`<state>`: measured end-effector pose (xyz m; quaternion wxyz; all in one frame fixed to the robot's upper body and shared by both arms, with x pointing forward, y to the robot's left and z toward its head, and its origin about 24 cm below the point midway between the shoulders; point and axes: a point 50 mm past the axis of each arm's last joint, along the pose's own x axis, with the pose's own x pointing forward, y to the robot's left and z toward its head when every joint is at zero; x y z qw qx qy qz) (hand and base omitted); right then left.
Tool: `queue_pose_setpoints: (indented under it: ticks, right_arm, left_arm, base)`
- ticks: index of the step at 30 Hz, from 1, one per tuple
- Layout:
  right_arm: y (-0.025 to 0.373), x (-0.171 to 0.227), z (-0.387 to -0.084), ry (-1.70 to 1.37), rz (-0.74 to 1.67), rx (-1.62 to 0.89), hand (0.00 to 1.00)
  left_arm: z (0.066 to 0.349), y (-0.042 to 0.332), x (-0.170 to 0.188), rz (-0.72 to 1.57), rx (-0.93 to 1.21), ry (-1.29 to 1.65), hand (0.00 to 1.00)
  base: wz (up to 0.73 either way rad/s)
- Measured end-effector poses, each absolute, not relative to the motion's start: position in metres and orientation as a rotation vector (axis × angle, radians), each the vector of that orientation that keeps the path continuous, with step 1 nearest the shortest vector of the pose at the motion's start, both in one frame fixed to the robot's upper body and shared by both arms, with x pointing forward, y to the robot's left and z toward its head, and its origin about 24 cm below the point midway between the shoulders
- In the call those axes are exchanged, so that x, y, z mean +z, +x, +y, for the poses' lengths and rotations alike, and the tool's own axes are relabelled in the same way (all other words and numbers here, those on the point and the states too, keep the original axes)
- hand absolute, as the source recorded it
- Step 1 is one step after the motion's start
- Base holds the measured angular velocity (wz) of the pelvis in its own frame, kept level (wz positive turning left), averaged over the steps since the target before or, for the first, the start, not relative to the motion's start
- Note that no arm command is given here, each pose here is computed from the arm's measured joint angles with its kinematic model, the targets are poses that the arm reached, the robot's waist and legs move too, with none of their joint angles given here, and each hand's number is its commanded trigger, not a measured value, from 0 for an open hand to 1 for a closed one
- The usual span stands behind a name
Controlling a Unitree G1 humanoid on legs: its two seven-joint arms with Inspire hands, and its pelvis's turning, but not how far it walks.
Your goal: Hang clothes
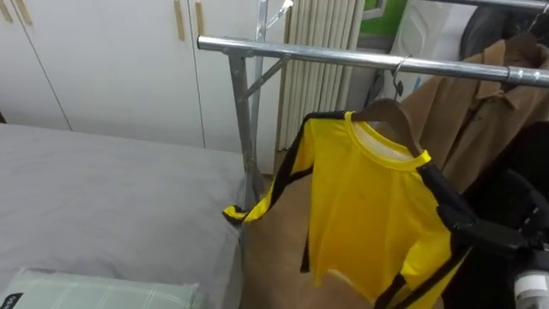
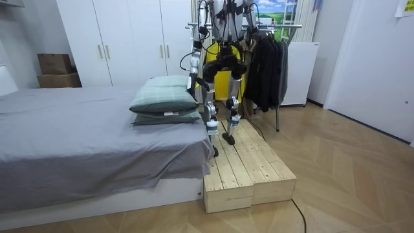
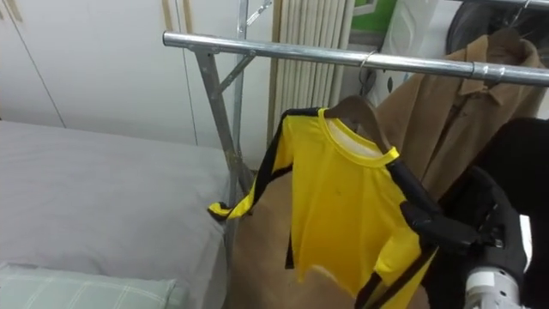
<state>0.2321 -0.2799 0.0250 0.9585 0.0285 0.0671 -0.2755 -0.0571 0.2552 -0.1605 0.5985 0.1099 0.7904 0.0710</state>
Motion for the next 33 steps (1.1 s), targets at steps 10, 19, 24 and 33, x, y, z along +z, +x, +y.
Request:
queue_pose_setpoints:
  ticks: [10,19,24,33]
  right_arm:
    - [0.198,0.0,-0.29,0.03,0.248,-0.591,0.0]
    - [0.147,-0.048,-0.303,-0.038,0.494,-0.649,0.0]
    - [0.095,-0.101,-0.3,-0.025,0.795,-0.679,0.0]
    - [0.032,-0.14,-0.282,0.054,1.075,-0.652,0.0]
  left_arm:
    - [0.255,-0.068,-0.159,1.86,0.164,0.246,0.0]
    - [0.254,-0.07,-0.159,1.861,0.174,0.22,0.0]
    - [0.255,-0.07,-0.159,1.861,0.175,0.22,0.0]
    - [0.254,-0.071,-0.158,1.864,0.177,0.216,0.0]
  base:
    - [-0.1]
    - [-0.02]
    - [0.0]
    - [-0.01]
